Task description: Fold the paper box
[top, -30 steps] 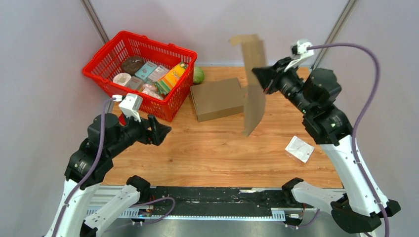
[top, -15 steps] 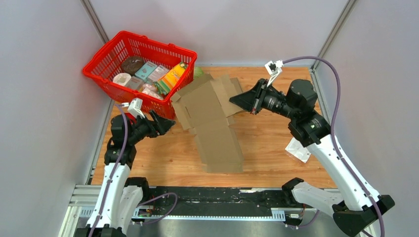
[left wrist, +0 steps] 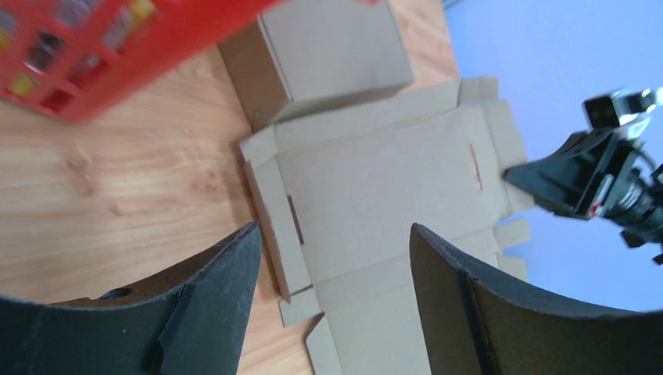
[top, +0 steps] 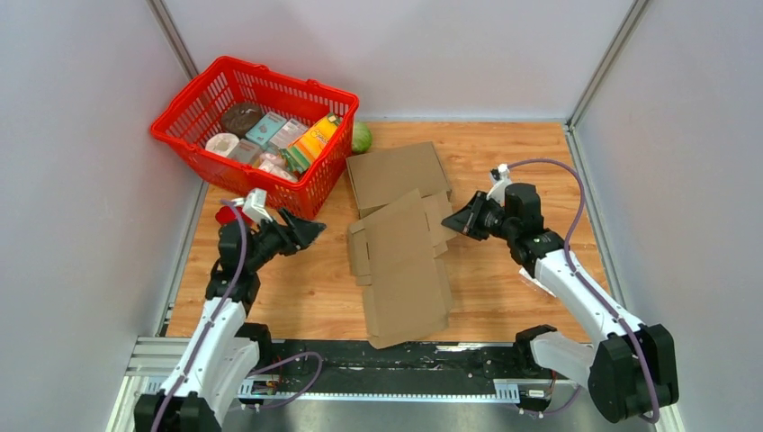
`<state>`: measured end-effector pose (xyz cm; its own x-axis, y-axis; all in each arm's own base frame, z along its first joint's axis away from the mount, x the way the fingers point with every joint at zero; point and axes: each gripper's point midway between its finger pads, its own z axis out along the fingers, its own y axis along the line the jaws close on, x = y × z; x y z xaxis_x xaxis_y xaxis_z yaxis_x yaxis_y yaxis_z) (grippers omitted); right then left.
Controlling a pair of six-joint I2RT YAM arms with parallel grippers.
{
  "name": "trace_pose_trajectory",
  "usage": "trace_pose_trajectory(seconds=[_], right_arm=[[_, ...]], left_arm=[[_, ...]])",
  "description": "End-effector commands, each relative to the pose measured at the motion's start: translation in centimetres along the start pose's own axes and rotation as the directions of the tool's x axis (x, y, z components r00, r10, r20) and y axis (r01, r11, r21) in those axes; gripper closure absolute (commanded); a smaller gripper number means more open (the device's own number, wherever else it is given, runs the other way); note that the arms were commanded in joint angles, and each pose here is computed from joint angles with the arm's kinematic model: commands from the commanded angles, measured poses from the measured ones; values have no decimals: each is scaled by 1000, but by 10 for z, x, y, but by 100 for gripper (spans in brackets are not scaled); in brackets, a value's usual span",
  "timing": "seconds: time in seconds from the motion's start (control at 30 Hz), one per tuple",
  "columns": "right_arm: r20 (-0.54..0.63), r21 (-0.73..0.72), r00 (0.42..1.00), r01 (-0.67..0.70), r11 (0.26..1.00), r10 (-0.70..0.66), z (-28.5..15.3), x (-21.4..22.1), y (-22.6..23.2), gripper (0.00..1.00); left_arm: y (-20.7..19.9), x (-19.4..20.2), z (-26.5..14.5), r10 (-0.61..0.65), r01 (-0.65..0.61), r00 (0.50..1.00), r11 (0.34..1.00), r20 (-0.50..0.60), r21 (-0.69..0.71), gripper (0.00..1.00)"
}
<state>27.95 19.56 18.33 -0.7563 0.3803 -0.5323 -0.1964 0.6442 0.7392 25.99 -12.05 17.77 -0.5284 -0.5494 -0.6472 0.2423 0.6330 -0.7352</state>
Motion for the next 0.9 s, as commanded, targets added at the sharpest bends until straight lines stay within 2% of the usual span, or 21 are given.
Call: trace_pose_trajectory(seconds=[0.0,0.03,0.17,0.3,0.37,0.4,0.47,0.5,0.53,0.63,0.77,0.87], right_arm=[[55,-11,998,40,999,-39,-4,-10,-3,100],[59,-8,998,35,999,-35,-5,-9,-6,100],[58,2,998,28,1000,-28,-6,-3,-14,100],[53,14,998,35,999,-36,-9,0,-18,100],[54,13,998,43,999,-44,-10,0,-17,100],[54,10,998,46,999,-46,-11,-1,-15,100],[55,9,997,57,998,-57,-13,-1,-14,100],[56,12,997,57,998,-57,-14,-1,-14,100],[59,8,997,59,998,-59,-15,-2,-13,100],[60,-1,996,59,998,-58,-17,-1,-10,100],[64,-25,997,55,998,-54,-20,0,-5,100],[61,-29,997,47,998,-45,-22,4,-5,100]], left_arm=[[9,21,22,27,-33,996,997,-80,-71,23],[4,31,28,31,-39,992,997,-121,-66,24],[35,61,54,-70,22,964,983,-258,-185,30],[39,78,71,-63,-10,942,977,-331,-213,30],[48,88,75,-64,-39,931,962,-359,-271,29],[40,93,81,-43,-60,924,965,-380,-255,30],[55,105,79,-74,-83,902,937,-425,-339,40],[51,107,81,-53,-109,896,936,-440,-335,43],[61,108,77,-42,-150,898,907,-439,-394,46],[63,115,75,12,-216,900,881,-435,-421,48],[71,129,76,7,-235,890,865,-457,-443,48],[71,136,83,19,-245,884,870,-467,-428,58]])
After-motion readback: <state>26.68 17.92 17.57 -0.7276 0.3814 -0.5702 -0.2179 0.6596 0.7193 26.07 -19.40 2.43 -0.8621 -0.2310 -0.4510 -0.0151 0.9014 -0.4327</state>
